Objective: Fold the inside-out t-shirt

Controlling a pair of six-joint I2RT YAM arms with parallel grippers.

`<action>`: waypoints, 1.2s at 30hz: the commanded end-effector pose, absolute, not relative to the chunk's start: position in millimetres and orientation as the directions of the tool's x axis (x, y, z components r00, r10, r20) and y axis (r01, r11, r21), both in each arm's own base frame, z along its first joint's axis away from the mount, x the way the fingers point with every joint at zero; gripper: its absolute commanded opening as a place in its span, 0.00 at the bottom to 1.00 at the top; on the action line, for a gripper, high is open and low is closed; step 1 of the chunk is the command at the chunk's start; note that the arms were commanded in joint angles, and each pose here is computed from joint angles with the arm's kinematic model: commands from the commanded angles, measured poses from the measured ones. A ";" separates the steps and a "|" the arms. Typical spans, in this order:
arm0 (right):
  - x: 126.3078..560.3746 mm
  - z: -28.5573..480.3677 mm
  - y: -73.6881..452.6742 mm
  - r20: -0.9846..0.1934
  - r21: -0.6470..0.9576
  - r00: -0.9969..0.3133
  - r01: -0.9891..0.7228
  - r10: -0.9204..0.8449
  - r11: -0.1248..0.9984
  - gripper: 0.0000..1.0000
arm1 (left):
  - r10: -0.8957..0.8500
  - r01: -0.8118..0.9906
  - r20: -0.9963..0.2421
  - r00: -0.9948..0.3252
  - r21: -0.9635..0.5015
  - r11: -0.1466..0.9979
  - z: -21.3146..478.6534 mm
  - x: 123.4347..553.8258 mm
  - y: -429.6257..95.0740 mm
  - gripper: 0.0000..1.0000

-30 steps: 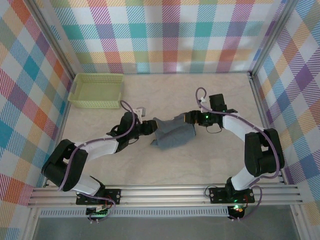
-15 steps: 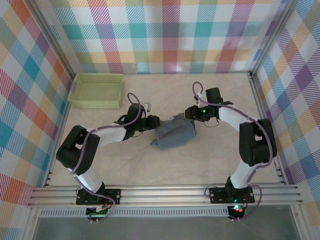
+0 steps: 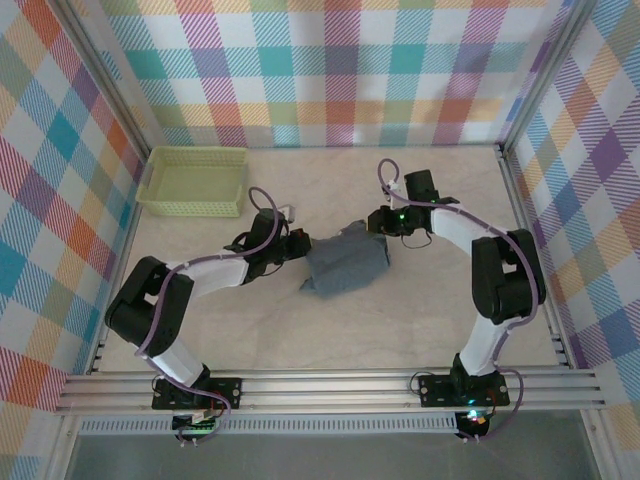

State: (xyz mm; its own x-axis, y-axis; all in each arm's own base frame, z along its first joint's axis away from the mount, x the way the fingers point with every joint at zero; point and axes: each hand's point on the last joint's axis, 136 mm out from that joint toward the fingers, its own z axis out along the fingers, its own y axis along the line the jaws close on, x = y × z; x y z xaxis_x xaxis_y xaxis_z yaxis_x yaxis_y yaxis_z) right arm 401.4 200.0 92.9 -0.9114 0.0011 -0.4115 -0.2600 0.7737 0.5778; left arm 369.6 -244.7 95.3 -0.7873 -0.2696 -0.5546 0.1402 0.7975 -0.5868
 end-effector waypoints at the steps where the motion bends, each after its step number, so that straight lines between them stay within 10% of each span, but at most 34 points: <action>1: 414.9 80.6 199.3 -0.431 0.543 -0.903 -0.262 -0.004 0.798 0.23 | -0.318 0.087 -0.586 -0.745 -0.558 0.825 94.7 374.5 -227.6 0.00; 14: 400.8 126.2 184.7 -0.491 0.477 -0.871 -0.285 -0.017 0.832 0.57 | -0.348 -0.053 -0.588 -0.730 -0.459 0.887 131.7 324.4 -180.5 0.28; 22: 365.1 121.1 171.8 -0.479 0.493 -0.877 -0.228 0.043 0.839 0.62 | -0.458 -0.094 -0.453 -0.765 -0.625 0.775 111.9 255.4 -210.6 0.35; 36: 344.5 96.2 183.6 -0.414 0.608 -0.905 -0.197 0.096 0.769 0.68 | -0.427 -0.033 -0.418 -0.802 -0.683 0.730 96.2 265.8 -274.6 0.61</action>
State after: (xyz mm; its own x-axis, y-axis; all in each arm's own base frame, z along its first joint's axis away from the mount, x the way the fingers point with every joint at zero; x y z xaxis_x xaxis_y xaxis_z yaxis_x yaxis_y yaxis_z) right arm 340.9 173.7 88.6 -0.9145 0.0814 -0.3963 -0.1733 0.8063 0.5655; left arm 258.5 -257.6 84.1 -0.8106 -0.4005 -0.4273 -0.0456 0.7706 -0.6357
